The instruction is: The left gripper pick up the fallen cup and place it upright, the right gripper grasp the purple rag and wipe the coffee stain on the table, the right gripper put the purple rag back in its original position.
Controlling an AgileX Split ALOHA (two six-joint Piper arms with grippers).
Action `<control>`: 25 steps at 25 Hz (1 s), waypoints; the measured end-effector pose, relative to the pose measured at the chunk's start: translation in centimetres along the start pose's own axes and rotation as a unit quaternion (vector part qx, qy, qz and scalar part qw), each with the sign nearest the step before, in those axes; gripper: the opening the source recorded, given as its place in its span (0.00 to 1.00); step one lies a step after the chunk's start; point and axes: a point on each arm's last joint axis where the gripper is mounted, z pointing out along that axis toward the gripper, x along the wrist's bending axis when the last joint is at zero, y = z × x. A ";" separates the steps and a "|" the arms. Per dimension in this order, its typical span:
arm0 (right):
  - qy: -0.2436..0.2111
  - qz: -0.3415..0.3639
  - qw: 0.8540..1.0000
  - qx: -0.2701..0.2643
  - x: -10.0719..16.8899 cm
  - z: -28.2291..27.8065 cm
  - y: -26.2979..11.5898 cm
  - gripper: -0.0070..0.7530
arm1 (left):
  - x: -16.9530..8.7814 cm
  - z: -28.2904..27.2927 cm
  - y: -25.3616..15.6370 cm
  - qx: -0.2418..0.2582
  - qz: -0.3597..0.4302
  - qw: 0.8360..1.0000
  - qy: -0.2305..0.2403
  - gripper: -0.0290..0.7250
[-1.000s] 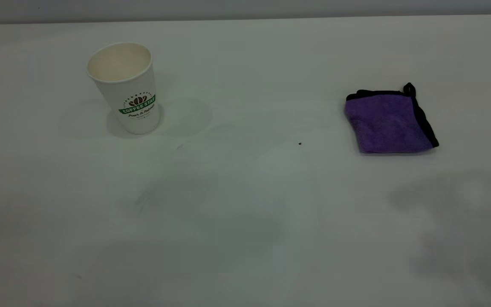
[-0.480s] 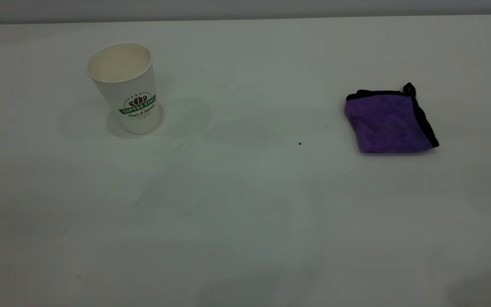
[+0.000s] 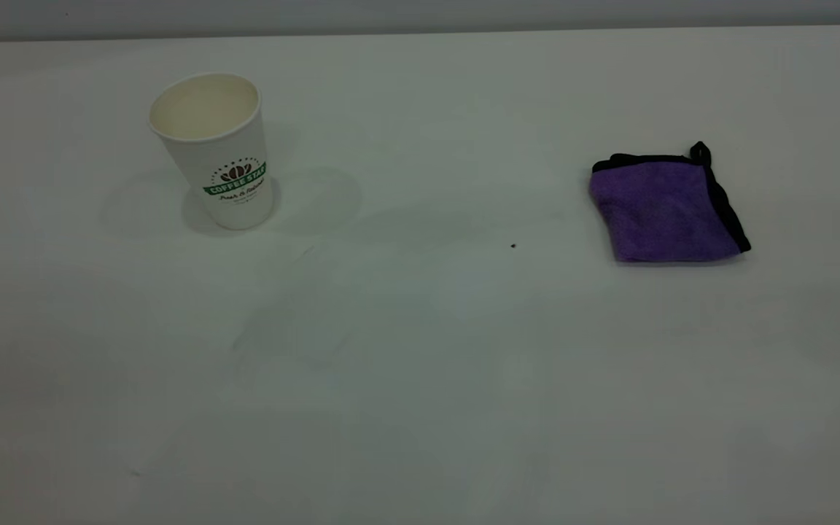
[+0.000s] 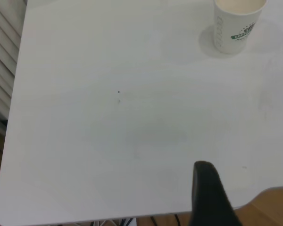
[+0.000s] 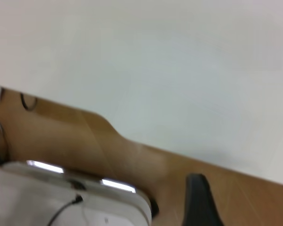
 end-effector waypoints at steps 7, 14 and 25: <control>-0.031 0.058 0.993 -0.102 -0.2 -2.2 -1.8 0.60 | 0.0 0.0 0.0 0.000 0.000 1.000 0.000 0.65; -0.034 0.050 0.980 -0.188 0.3 -3.8 -4.0 0.52 | 0.0 0.0 0.0 0.000 0.000 1.000 0.000 0.65; -0.034 0.047 0.975 -0.216 0.4 -4.3 -4.8 0.41 | 0.0 0.0 0.0 0.000 0.000 1.000 0.000 0.65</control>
